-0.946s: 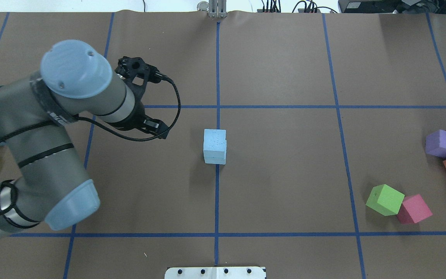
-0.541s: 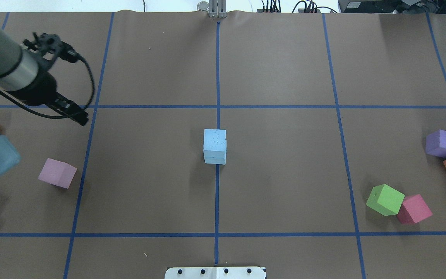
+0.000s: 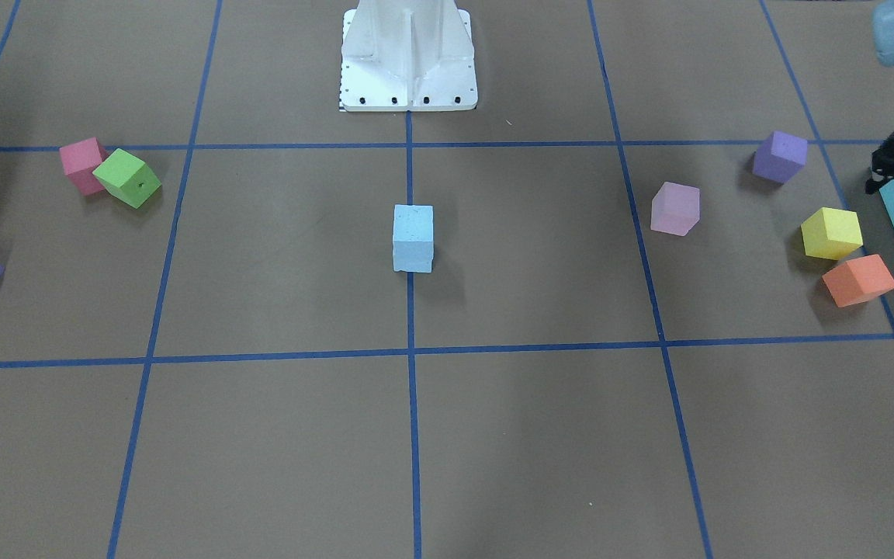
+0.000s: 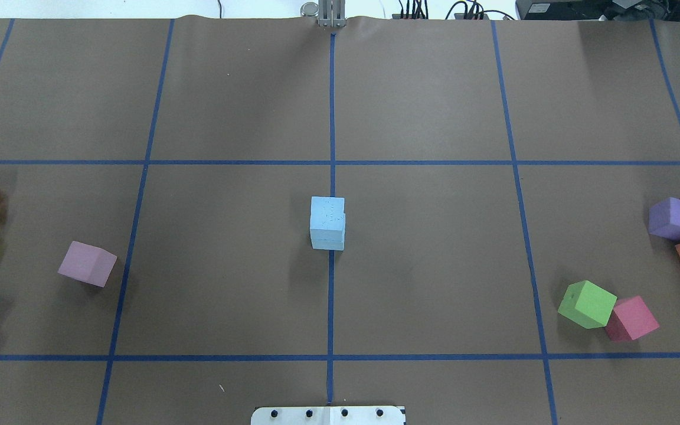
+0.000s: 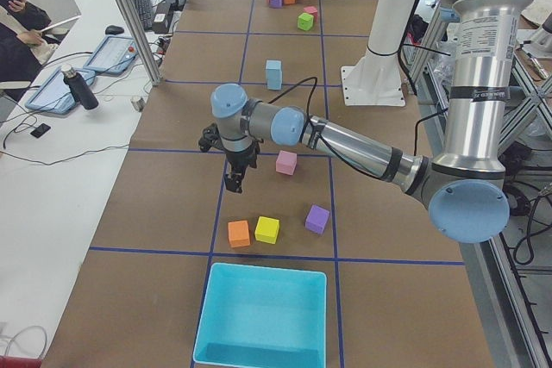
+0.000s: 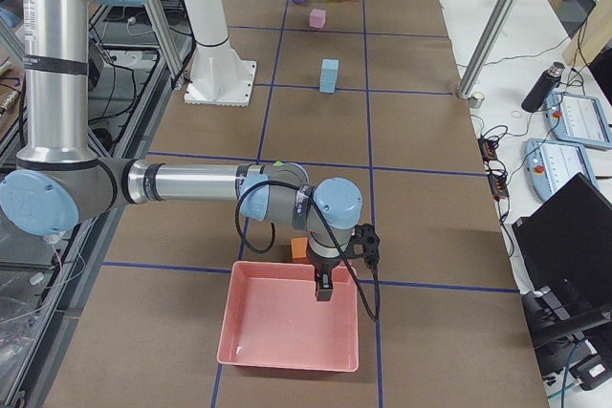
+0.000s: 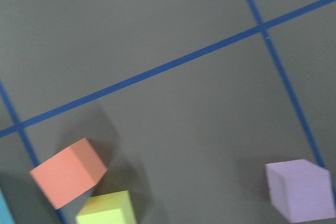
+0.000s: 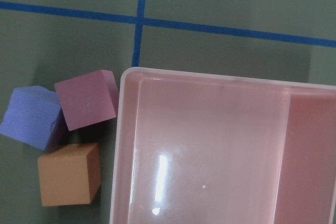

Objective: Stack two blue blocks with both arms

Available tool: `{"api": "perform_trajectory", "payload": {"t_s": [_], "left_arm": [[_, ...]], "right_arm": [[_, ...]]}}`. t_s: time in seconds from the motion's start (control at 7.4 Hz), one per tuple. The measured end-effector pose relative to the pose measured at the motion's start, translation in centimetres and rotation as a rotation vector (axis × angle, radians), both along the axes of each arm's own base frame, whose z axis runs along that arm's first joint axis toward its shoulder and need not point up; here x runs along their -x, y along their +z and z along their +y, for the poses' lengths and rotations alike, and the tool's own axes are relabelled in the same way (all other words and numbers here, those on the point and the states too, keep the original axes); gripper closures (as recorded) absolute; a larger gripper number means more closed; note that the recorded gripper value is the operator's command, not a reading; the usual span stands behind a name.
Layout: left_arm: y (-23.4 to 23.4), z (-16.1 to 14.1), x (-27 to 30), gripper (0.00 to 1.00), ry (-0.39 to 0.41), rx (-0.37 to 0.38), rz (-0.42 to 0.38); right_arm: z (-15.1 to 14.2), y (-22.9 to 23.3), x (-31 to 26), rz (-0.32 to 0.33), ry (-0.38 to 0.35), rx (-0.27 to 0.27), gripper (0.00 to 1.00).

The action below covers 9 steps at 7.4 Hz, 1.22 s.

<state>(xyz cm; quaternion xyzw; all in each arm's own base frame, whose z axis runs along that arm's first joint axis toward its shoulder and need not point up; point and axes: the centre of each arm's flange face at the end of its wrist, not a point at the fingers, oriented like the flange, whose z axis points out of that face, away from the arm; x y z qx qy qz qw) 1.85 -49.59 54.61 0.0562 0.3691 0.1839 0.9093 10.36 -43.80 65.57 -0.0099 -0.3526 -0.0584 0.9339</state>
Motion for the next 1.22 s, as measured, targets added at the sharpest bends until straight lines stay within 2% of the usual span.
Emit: {"api": "perform_trajectory", "payload": {"t_s": [0.14,0.27,0.54,0.81,1.22], "left_arm": [[4.1,0.2,3.9,0.02,-0.005,0.015,-0.005],[6.2,0.5,7.1,0.02,-0.035,0.027,-0.004],[5.9,0.9,9.9,0.02,-0.076,0.009,-0.002],[4.7,1.3,10.3,0.02,-0.081,-0.021,-0.001],[6.4,1.4,10.3,0.02,-0.081,0.01,-0.002]], "right_arm": [[0.0,0.0,0.0,0.0,0.0,-0.001,0.0],[0.0,-0.1,0.0,0.0,0.0,-0.002,0.0],[0.0,-0.2,0.0,0.0,0.0,-0.004,0.0],[0.0,-0.3,0.0,0.0,0.0,-0.006,0.0],[0.0,-0.3,0.0,-0.001,0.001,-0.005,0.0]]}}
